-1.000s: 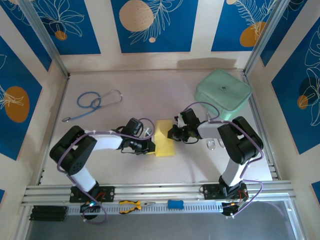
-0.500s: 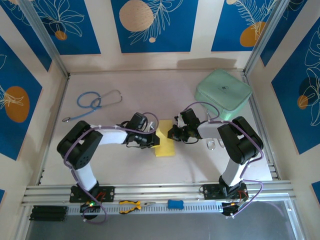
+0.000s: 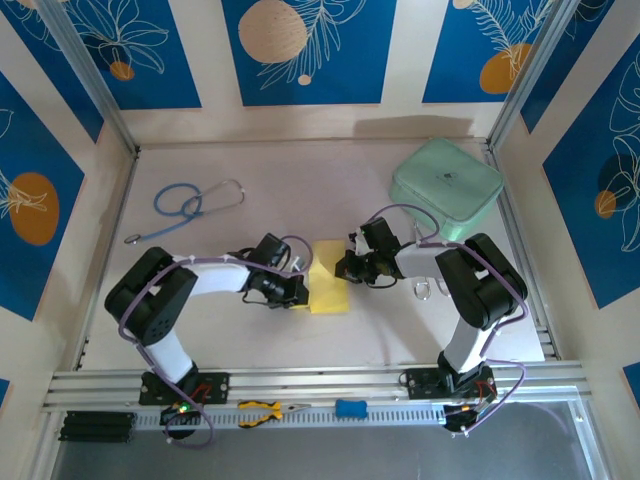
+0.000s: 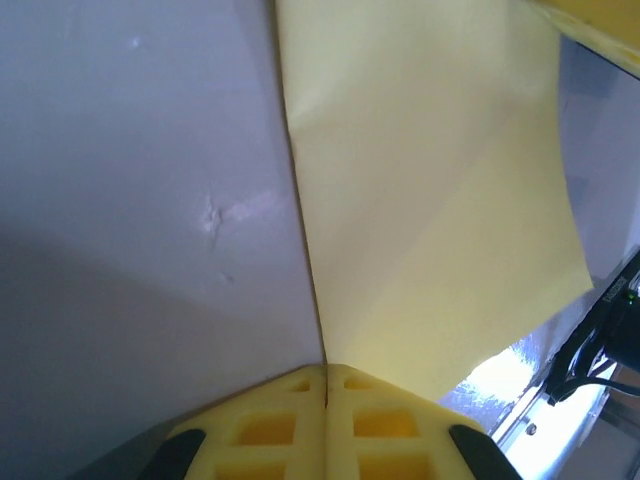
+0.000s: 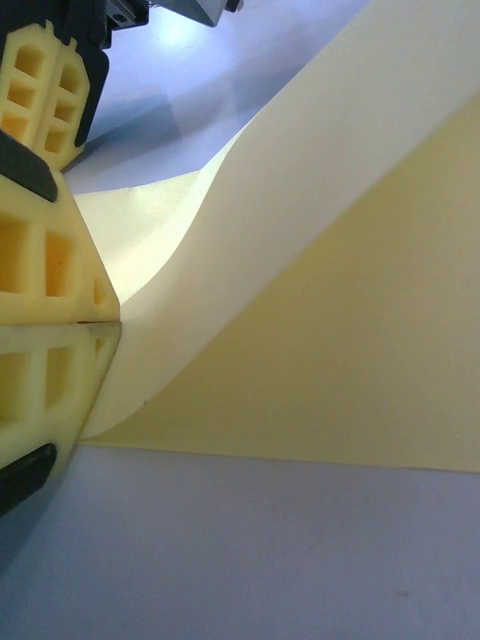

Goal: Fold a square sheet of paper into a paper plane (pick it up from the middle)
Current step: First fold the square sheet of paper in half at the center of the table.

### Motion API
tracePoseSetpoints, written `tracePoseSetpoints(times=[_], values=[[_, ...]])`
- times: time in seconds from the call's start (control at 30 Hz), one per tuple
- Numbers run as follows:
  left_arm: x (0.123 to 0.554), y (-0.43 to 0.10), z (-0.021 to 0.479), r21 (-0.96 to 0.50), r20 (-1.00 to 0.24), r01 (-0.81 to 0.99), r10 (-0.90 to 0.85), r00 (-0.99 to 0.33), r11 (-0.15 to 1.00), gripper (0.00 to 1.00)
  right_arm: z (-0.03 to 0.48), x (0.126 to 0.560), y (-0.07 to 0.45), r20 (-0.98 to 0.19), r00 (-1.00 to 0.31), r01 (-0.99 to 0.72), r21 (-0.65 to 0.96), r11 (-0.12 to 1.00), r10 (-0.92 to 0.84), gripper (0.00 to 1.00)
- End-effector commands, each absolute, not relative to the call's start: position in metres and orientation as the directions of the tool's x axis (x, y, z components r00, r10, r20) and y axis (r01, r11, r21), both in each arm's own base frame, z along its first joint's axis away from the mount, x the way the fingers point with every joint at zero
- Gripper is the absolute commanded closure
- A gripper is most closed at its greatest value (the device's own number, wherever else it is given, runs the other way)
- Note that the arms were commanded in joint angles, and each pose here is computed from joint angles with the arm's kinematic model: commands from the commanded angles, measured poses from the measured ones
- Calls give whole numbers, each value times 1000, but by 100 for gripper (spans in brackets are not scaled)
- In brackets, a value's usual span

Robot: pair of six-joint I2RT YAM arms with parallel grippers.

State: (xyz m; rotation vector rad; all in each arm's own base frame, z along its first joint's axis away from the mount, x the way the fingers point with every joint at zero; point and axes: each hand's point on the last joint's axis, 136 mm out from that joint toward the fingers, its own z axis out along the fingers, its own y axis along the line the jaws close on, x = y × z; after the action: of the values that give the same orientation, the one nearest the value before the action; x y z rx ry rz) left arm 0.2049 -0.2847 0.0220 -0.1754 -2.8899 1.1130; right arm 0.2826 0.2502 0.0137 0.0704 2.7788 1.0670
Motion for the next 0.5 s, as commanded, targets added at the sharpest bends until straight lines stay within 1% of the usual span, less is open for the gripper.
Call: tracePoseSetpoints(times=[0.0, 0.1, 0.2, 0.3, 0.47], values=[[207, -292, 45, -713, -51, 117, 115, -992, 692, 95, -21, 253, 223, -28, -992, 88, 552, 829, 124, 100], [217, -304, 59, -753, -77, 119, 93, -993, 648, 95, -22, 252, 222, -27, -992, 89, 550, 830, 124, 100], [222, -314, 58, -783, -57, 100, 89, -994, 614, 95, -21, 253, 222, -30, -992, 88, 549, 831, 125, 100], [217, -320, 50, -803, -22, 77, 100, -995, 591, 95, -22, 252, 221, -28, -992, 89, 547, 832, 125, 100], [199, -313, 34, -797, 26, 66, 143, -989, 601, 95, -24, 251, 218, -27, -991, 96, 539, 837, 131, 100]])
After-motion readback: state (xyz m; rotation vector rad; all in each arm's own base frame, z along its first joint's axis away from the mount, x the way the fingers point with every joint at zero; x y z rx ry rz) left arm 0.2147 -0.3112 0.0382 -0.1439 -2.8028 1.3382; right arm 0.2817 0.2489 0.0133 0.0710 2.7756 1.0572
